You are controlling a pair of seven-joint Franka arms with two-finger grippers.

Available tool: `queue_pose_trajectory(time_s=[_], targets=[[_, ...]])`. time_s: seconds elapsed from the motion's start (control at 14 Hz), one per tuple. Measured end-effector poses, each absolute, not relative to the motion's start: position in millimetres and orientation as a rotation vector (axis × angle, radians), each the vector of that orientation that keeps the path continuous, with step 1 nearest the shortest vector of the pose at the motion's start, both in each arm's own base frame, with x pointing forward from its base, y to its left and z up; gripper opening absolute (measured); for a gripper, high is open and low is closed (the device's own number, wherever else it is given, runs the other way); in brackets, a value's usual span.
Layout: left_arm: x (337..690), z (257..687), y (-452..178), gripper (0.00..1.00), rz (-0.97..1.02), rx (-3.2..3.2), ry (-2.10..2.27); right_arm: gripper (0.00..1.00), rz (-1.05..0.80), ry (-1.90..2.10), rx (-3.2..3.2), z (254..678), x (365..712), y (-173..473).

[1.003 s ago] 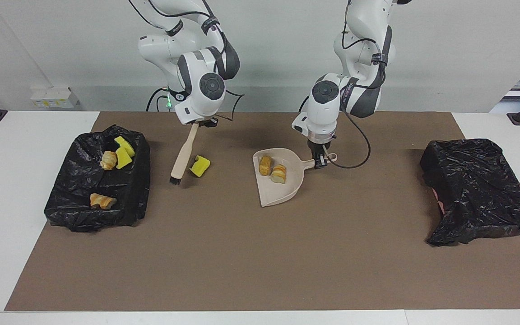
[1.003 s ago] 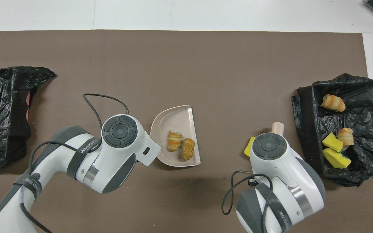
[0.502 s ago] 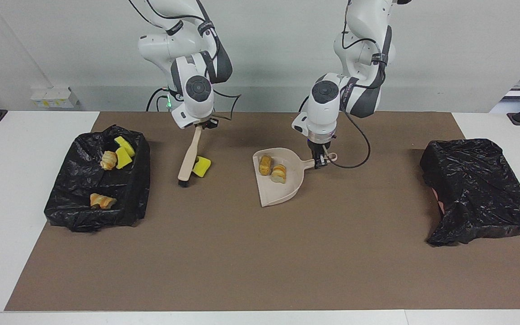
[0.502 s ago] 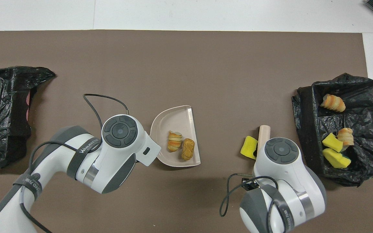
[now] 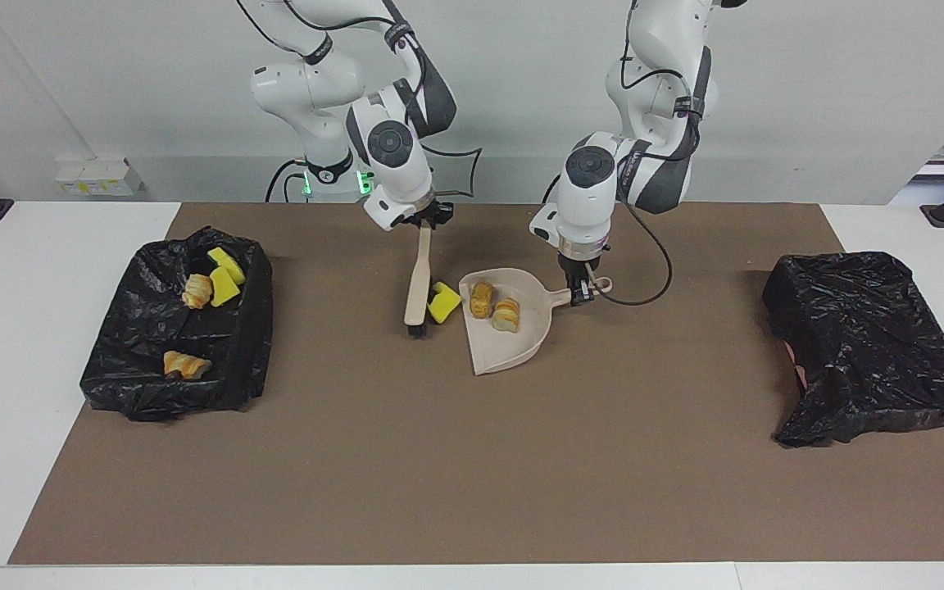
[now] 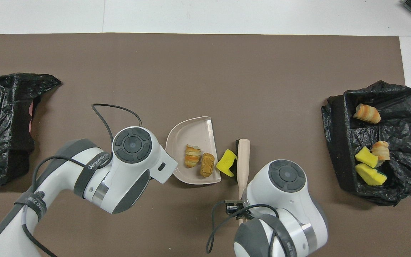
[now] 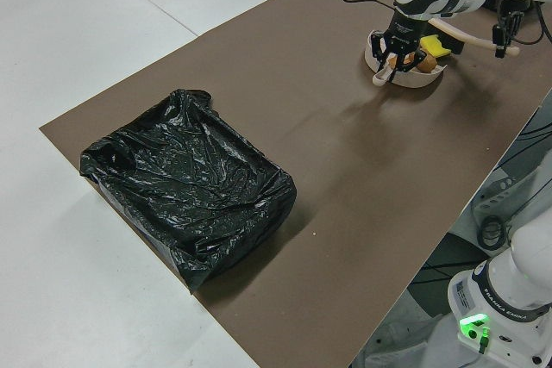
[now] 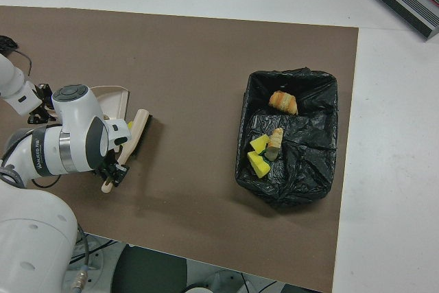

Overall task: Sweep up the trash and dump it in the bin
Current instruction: 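Sweep the yellow sponge into the dustpan with the right gripper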

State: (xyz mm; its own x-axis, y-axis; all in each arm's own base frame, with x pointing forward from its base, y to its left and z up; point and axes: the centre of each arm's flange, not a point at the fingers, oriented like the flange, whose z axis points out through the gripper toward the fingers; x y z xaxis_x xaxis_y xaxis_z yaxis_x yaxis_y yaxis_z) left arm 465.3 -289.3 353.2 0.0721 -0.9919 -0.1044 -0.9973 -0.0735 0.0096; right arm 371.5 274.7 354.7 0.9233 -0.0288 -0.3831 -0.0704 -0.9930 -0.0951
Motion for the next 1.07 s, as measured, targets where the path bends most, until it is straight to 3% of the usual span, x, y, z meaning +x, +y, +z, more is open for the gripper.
queue_pose_trajectory(time_s=[0.57,1.07], targets=[[460,352,-287,0.32,0.093,-2.245,2.098,0.27,0.543,-0.021,-2.845,394,387,348],[459,351,-288,0.32,0.091,-2.222,2.123,0.27,0.538,-0.1,-2.83,423,383,369]])
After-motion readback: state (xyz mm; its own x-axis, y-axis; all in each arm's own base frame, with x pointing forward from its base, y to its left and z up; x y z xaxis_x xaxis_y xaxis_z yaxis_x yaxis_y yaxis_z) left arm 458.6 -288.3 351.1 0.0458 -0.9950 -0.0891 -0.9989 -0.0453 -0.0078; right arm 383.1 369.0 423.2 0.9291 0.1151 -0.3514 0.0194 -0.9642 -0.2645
